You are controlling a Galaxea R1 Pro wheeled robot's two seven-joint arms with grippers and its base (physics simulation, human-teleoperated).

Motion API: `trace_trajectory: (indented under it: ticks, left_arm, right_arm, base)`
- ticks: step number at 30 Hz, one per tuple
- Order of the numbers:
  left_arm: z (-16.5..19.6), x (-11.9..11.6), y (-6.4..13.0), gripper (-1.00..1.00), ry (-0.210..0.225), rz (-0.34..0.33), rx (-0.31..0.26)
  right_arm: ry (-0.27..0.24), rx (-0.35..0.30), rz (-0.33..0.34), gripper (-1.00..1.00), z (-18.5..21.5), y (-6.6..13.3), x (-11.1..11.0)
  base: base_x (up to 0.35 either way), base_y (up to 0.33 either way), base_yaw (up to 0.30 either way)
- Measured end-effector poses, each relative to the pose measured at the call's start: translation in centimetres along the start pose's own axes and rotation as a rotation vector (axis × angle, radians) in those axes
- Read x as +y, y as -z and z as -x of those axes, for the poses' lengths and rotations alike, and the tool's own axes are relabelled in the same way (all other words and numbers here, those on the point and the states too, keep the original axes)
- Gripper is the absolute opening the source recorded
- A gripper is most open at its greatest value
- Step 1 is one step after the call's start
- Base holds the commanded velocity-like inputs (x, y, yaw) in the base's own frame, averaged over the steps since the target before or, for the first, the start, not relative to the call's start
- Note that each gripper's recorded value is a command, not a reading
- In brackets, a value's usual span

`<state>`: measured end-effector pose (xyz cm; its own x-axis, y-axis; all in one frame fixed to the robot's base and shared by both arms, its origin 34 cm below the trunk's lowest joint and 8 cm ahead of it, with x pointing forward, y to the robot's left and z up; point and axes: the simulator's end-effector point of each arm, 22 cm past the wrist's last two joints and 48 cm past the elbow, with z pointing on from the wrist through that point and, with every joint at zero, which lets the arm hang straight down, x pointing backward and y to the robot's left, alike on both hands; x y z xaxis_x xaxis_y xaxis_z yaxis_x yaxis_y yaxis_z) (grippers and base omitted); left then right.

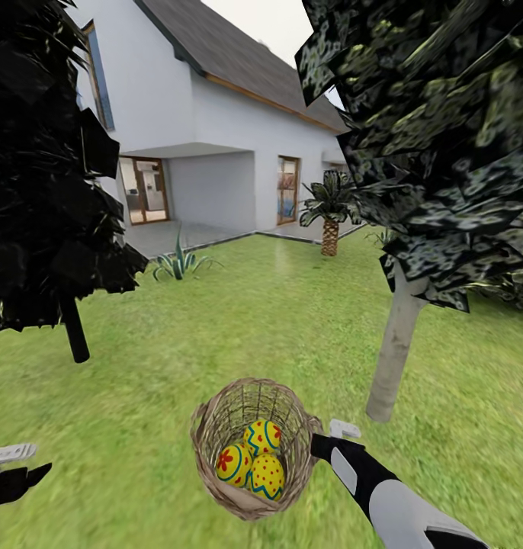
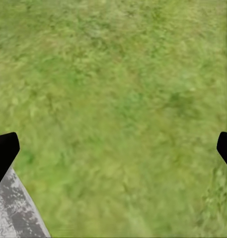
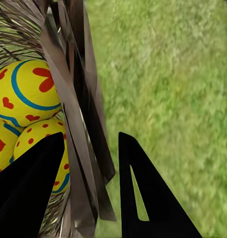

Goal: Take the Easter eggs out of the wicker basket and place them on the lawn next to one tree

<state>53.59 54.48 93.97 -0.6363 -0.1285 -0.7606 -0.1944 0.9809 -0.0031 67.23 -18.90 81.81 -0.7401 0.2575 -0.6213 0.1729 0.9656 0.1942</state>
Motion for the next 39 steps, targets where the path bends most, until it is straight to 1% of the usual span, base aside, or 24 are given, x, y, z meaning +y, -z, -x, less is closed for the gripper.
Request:
trace_trajectory:
  ticks: [14,23,32,39]
  left_arm:
    - [0.0,0.0,0.0,1.00,0.000,0.001,-0.001]
    - [0.3,0.0,0.2,1.00,0.001,-0.001,-0.009]
    - [1.2,-0.3,0.6,1.00,0.000,-0.010,-0.030]
    - [1.1,-0.4,0.2,1.00,-0.001,-0.010,-0.035]
  right_arm:
    - [0.000,0.000,0.000,-1.00,0.0,0.0,0.0]
    - [-0.001,-0.009,0.003,-1.00,0.4,0.3,0.1]
    - [-0.001,-0.019,0.002,-1.00,0.9,0.6,0.1]
    - [-0.002,-0.022,0.001,-1.00,1.0,0.2,-0.1]
  base:
    - [0.264,0.222,-0.015]
    - [0.252,0.182,-0.176]
    - [0.030,0.014,-0.195]
    - [0.000,0.000,-0.034]
